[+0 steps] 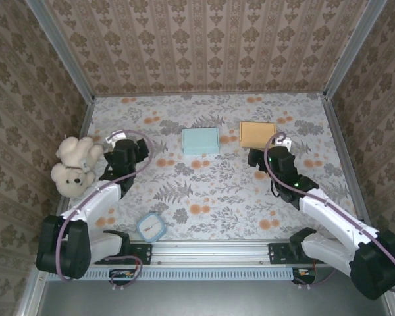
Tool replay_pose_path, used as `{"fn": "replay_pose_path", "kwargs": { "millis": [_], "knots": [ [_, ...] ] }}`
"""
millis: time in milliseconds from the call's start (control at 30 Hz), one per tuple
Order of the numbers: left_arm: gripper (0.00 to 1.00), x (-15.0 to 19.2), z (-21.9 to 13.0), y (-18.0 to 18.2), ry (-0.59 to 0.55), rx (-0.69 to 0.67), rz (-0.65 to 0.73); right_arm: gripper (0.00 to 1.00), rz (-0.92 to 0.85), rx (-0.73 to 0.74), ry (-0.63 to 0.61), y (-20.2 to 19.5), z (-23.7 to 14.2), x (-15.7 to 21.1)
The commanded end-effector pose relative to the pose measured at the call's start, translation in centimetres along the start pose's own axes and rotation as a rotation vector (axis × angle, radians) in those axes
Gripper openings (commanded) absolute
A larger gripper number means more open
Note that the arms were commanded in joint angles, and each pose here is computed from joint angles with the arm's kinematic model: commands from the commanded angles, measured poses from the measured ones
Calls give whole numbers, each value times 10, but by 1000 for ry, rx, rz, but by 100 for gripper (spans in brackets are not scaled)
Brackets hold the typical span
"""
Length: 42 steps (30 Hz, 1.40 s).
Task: Fold the paper box
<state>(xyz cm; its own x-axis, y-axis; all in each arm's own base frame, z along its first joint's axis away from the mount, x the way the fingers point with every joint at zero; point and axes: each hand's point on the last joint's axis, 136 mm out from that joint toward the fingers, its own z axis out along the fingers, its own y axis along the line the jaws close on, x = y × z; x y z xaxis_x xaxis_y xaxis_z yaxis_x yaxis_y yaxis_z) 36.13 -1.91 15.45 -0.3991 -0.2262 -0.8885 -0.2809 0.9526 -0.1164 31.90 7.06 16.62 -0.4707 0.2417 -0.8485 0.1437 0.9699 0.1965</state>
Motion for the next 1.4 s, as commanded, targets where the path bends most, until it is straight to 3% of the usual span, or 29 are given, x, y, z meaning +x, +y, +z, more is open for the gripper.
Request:
{"fn": "replay_pose_path", "kwargs": {
  "millis": [0,233,367,600,900,1133,1367],
  "knots": [
    [100,3,5,20,-11,-29,32,100,24,28,-33,-13,-9,4],
    [100,-5,-13,53,-176,33,-44,100,56,1,-83,-15,-18,1],
    [100,-5,-13,57,-231,30,57,100,51,9,-73,-16,-15,4],
    [100,17,25,51,-139,46,133,100,51,27,-64,-21,-13,12],
    [100,16,31,45,-216,111,192,100,55,41,-61,-25,-11,17],
    [100,33,55,25,-140,230,238,100,49,54,-58,-26,-7,18],
    [100,34,62,16,-111,146,321,100,44,55,-46,-23,-3,18]
  ]
}}
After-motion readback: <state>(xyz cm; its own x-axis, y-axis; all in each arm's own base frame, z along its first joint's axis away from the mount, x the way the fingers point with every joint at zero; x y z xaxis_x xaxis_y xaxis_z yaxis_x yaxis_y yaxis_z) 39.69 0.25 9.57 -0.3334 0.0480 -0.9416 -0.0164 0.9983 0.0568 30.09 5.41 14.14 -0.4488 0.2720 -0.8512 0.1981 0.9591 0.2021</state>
